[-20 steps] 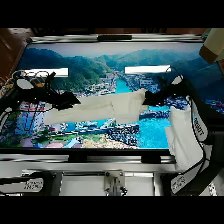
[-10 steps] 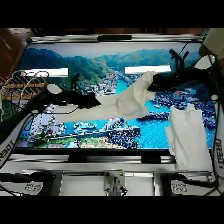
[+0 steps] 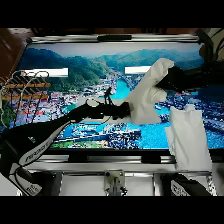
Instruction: Fold the shirts.
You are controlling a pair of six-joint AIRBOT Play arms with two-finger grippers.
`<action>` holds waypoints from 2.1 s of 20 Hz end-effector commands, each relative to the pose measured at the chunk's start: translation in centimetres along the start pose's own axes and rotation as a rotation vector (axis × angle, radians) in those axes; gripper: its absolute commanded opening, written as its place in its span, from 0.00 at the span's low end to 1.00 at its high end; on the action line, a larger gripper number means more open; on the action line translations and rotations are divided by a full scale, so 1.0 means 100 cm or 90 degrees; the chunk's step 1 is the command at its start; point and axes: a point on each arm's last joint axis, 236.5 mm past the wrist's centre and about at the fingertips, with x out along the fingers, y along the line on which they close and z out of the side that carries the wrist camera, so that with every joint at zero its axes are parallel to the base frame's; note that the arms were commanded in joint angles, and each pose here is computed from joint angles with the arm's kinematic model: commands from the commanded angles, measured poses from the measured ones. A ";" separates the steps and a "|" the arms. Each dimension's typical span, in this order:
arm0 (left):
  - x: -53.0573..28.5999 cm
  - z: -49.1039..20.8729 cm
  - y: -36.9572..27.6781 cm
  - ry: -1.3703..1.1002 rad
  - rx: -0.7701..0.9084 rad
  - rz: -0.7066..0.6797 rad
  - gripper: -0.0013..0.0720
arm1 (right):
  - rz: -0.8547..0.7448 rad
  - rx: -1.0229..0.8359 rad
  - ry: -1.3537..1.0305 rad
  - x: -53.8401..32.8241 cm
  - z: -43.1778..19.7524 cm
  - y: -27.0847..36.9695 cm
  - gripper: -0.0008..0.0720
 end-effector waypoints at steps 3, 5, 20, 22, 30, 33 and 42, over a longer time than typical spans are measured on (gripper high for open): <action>0.011 0.001 -0.028 0.013 0.031 -0.040 0.05 | -0.011 0.000 -0.021 -0.021 -0.010 0.012 0.10; -0.016 0.001 -0.018 0.056 0.069 0.008 0.05 | -0.017 -0.003 -0.036 -0.018 0.000 0.007 0.10; -0.420 0.119 -0.001 -0.255 0.208 0.385 0.05 | 0.040 -0.025 0.144 0.270 -0.037 0.047 0.11; -0.432 0.113 -0.017 -0.280 0.229 0.382 0.05 | 0.081 0.014 0.143 0.308 -0.048 0.064 0.58; -0.431 0.111 -0.021 -0.278 0.247 0.383 0.05 | 0.016 -0.015 0.247 0.245 -0.052 -0.008 0.65; -0.431 0.111 -0.020 -0.276 0.253 0.385 0.05 | -0.182 0.016 0.314 0.180 -0.057 -0.116 0.92; -0.431 0.111 -0.020 -0.275 0.252 0.384 0.05 | -0.100 0.221 0.297 0.233 -0.119 -0.156 0.92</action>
